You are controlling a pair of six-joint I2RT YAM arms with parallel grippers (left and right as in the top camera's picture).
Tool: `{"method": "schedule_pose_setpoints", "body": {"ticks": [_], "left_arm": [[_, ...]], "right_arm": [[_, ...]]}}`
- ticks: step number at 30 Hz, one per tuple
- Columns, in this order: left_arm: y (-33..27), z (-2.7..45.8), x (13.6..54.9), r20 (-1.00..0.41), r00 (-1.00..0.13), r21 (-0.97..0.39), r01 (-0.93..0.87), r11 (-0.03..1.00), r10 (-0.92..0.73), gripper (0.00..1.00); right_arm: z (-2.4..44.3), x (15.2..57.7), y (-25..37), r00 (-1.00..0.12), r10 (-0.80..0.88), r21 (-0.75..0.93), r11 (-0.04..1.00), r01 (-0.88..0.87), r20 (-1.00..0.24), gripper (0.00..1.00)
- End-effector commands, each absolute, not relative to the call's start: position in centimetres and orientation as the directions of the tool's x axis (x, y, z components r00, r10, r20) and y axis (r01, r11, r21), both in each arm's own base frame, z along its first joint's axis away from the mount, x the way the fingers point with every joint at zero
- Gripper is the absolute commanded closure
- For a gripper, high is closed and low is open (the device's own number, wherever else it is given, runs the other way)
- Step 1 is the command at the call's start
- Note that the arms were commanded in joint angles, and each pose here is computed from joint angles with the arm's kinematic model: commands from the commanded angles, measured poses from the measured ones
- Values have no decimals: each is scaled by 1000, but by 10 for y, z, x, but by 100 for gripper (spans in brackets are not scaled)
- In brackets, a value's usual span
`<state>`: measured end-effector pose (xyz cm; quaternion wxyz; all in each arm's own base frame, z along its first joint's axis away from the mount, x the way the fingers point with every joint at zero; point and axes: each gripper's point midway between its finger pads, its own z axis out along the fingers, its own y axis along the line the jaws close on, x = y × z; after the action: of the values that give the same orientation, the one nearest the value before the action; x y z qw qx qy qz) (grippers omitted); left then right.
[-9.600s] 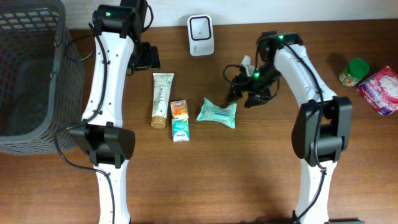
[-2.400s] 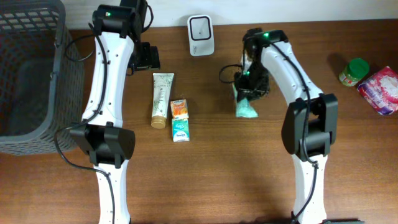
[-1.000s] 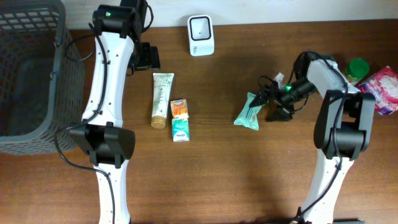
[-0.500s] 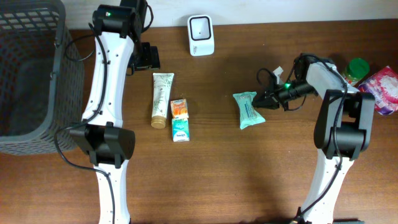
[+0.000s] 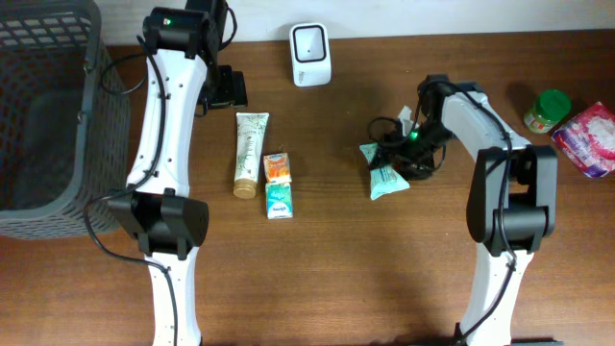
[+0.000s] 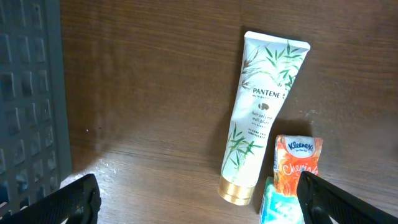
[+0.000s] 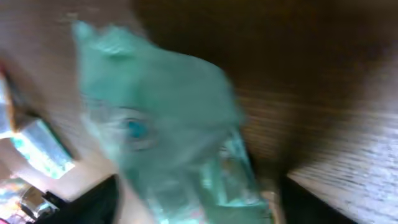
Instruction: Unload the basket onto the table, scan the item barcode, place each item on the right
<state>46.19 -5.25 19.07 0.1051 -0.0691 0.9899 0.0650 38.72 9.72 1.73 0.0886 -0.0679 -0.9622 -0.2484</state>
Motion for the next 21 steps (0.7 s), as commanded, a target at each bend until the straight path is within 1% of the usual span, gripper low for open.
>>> {"method": "schedule_pose_setpoints", "body": {"ticks": [1, 2, 3, 4, 5, 7, 9, 10, 12, 13, 14, 16, 18, 20, 21], "left_arm": [[-51, 194, 461, -224, -968, 126, -140, 982, -109, 1], [-51, 194, 461, -224, -968, 125, -140, 982, -109, 1], [-51, 194, 461, -224, -968, 126, -140, 982, -109, 1], [-51, 194, 461, -224, -968, 125, -140, 982, -109, 1], [-51, 194, 461, -224, -968, 125, -140, 982, -109, 1], [-51, 194, 461, -224, -968, 126, -140, 982, -109, 1], [-51, 194, 461, -224, -968, 125, -140, 982, -109, 1], [-52, 194, 461, -224, -969, 125, -139, 982, -109, 1], [-51, 194, 461, -224, -968, 125, -140, 982, -109, 1], [-51, 194, 461, -224, -968, 125, -140, 982, -109, 1], [-51, 194, 461, -224, -968, 126, -140, 982, -109, 1], [-51, 194, 461, -224, -968, 126, -140, 982, -109, 1], [-52, 194, 461, -224, -968, 125, -139, 982, -109, 1], [-52, 194, 461, -224, -969, 125, -139, 982, -109, 1], [-52, 194, 461, -224, -969, 125, -139, 982, -109, 1]], "right_arm": [[9, 385, 91, -976, 96, 443, 879, 175, 194, 59], [7, 387, 92, -978, 95, 449, 877, 170, 185, 66], [7, 388, 94, -979, 91, 453, 876, 165, 180, 68], [7, 390, 96, -982, 86, 454, 877, 156, 171, 77], [7, 391, 99, -983, 80, 455, 878, 146, 162, 96], [13, 395, 96, -983, 90, 435, 888, 151, 159, 96], [28, 401, 77, -977, 140, 316, 931, 184, 159, 96], [45, 407, 62, -977, 167, 201, 961, 192, 134, 96], [73, 415, 36, -969, 237, -21, 972, 236, 66, 96], [83, 416, 23, -963, 270, -153, 952, 265, 13, 96], [93, 414, 7, -949, 308, -331, 891, 312, -67, 96], [101, 408, -3, -930, 321, -514, 775, 368, -181, 96], [98, 404, 6, -924, 270, -611, 693, 382, -271, 96], [82, 399, 21, -934, 204, -660, 663, 353, -295, 96], [71, 397, 31, -943, 173, -671, 667, 324, -284, 96]]}}
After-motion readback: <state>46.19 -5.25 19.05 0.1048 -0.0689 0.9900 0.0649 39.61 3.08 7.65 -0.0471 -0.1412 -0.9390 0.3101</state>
